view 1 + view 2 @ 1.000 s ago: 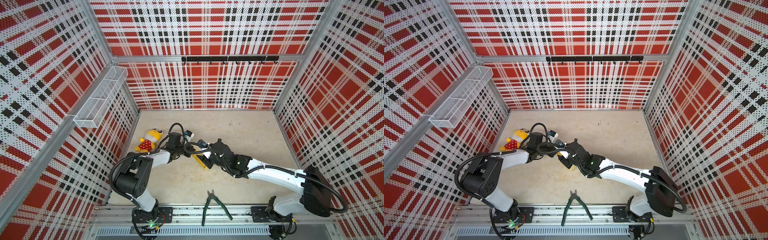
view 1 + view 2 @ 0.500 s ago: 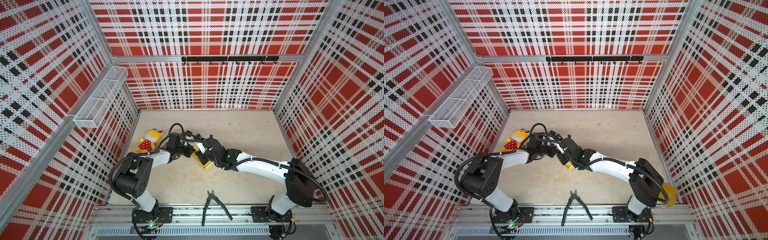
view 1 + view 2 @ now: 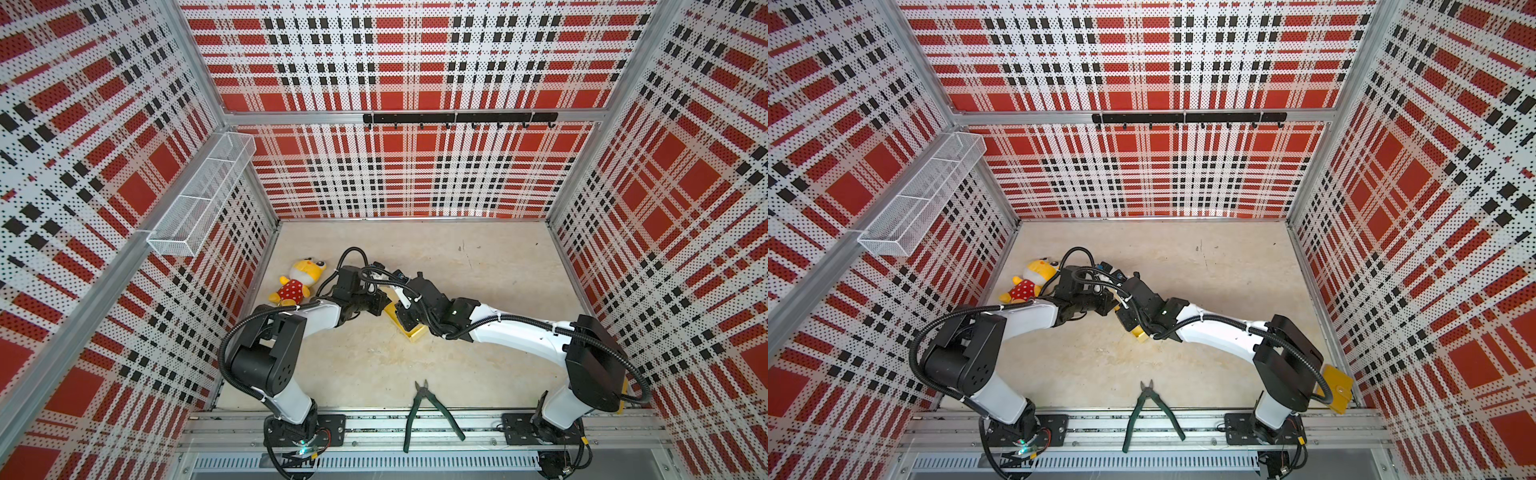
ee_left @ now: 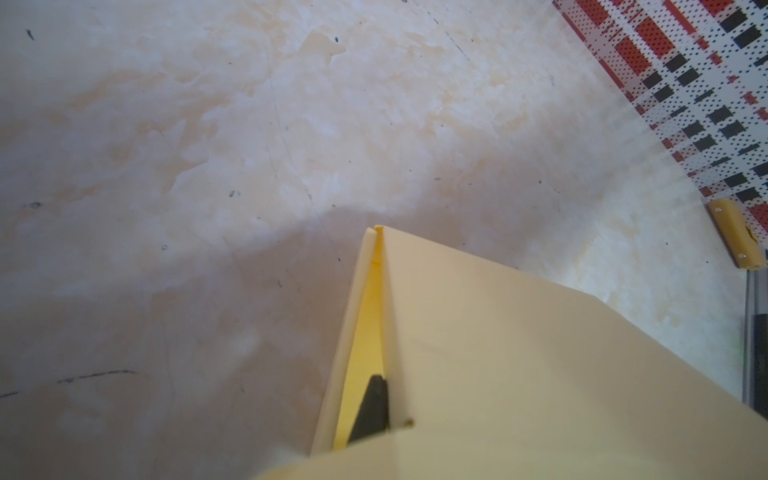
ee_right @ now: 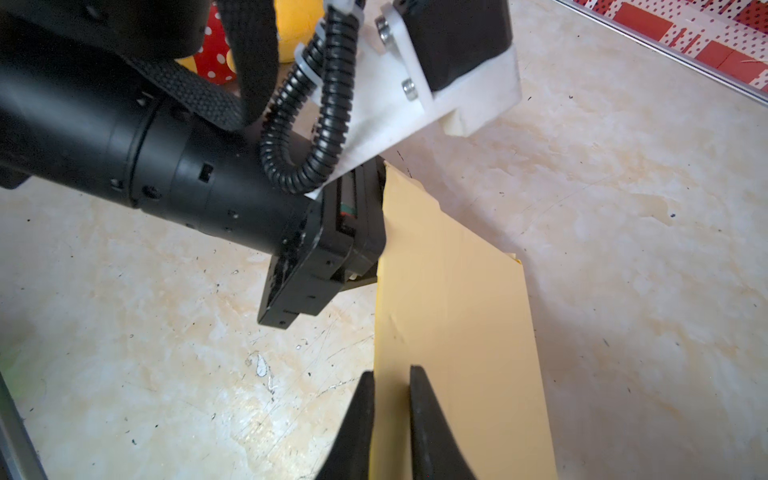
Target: Fold the paper box
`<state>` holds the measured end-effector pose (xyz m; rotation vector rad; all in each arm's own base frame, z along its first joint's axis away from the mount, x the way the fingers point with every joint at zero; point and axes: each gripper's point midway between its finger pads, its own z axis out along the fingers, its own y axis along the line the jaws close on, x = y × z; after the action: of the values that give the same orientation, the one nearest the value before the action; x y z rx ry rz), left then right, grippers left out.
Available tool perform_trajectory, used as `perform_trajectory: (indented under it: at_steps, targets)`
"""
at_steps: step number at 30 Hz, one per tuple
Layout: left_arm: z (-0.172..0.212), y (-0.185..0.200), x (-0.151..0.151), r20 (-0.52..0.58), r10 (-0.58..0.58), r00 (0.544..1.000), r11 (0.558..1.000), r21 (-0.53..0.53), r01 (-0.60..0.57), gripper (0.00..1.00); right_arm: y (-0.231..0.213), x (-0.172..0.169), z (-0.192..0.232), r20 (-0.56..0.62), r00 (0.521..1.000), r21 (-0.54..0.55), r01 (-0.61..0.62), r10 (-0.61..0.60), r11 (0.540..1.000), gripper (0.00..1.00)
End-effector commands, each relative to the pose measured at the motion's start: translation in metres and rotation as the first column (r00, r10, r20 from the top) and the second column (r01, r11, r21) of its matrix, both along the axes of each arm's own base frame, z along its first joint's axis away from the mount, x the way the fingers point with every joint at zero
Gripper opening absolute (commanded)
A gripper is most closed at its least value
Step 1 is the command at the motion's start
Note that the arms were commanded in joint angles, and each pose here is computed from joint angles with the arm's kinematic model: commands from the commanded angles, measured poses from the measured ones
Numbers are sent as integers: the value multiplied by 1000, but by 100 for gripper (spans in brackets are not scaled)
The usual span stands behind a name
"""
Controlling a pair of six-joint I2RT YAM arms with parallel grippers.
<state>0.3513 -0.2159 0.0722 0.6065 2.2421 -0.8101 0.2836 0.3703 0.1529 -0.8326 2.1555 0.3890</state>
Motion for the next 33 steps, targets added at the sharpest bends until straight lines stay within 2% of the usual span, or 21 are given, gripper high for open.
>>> perform_trajectory:
  at_steps: [1, 9, 20, 30, 33]
  targets:
    - [-9, 2, -11, -40, -1, 999, 1000, 17, 1, 13, 0, 5, -13, -6, 1000, -35, 16, -16, 999, 16]
    - [-6, 4, -10, -35, 13, 999, 1000, 17, -13, 22, -6, 5, -34, -16, 999, -84, 28, -29, 996, 14]
    - [18, 17, -16, 4, 47, 999, 999, -23, -47, 35, -9, 10, -55, -21, 999, -106, 32, -35, 994, 13]
    - [65, 75, 7, 10, 248, 969, 964, -106, -245, 43, -14, 6, -72, -41, 999, -117, 18, -23, 993, 14]
    - [85, 74, 22, 28, 247, 969, 964, -103, -243, 45, -14, 4, -76, -45, 999, -119, 6, -12, 993, 15]
